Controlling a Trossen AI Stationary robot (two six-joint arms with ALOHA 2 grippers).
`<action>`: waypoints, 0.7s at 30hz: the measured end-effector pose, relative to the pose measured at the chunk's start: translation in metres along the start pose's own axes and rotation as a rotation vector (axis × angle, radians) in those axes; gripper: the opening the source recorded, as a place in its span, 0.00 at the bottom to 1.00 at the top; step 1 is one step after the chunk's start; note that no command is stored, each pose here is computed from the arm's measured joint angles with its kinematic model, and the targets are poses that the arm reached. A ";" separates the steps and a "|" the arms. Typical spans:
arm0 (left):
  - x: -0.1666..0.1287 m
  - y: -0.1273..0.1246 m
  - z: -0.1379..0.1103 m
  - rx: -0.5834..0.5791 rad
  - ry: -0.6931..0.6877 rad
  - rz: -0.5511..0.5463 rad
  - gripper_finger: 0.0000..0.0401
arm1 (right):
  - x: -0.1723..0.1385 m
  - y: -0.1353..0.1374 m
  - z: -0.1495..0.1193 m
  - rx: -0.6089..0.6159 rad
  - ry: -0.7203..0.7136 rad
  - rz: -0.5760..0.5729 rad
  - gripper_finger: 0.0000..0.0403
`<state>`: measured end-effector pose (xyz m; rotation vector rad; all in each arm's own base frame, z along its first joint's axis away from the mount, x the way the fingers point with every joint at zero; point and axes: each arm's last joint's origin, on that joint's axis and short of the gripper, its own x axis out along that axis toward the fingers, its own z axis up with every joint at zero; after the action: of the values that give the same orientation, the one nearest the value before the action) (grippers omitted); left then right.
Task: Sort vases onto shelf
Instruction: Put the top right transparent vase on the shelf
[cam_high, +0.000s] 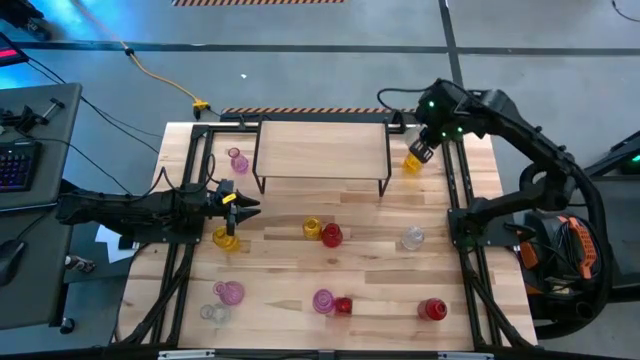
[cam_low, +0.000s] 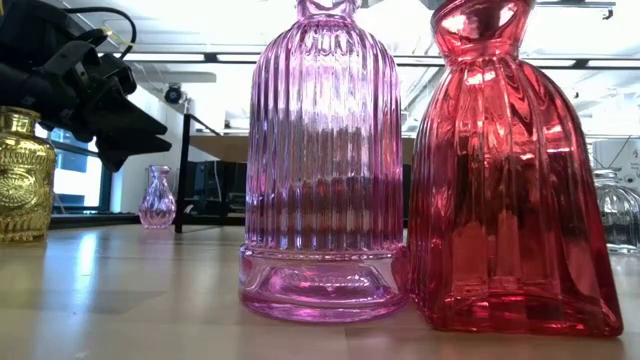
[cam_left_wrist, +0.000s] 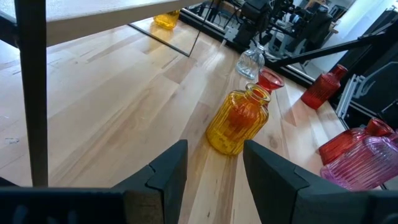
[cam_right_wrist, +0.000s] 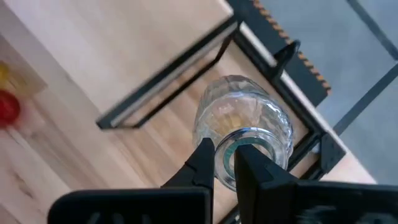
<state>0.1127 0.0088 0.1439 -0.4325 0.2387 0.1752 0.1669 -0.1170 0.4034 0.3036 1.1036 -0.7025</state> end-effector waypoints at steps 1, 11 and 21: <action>0.000 0.000 0.000 0.000 0.001 0.000 0.37 | -0.002 0.000 0.005 -0.008 -0.011 -0.003 0.02; 0.000 0.000 0.000 0.000 0.000 0.000 0.37 | -0.001 0.001 0.063 -0.086 0.035 -0.035 0.02; 0.000 0.000 0.000 0.000 0.000 0.000 0.37 | 0.028 0.010 0.106 -0.129 0.045 -0.001 0.02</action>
<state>0.1127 0.0088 0.1439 -0.4325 0.2393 0.1754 0.2560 -0.1789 0.4240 0.2096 1.1860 -0.6247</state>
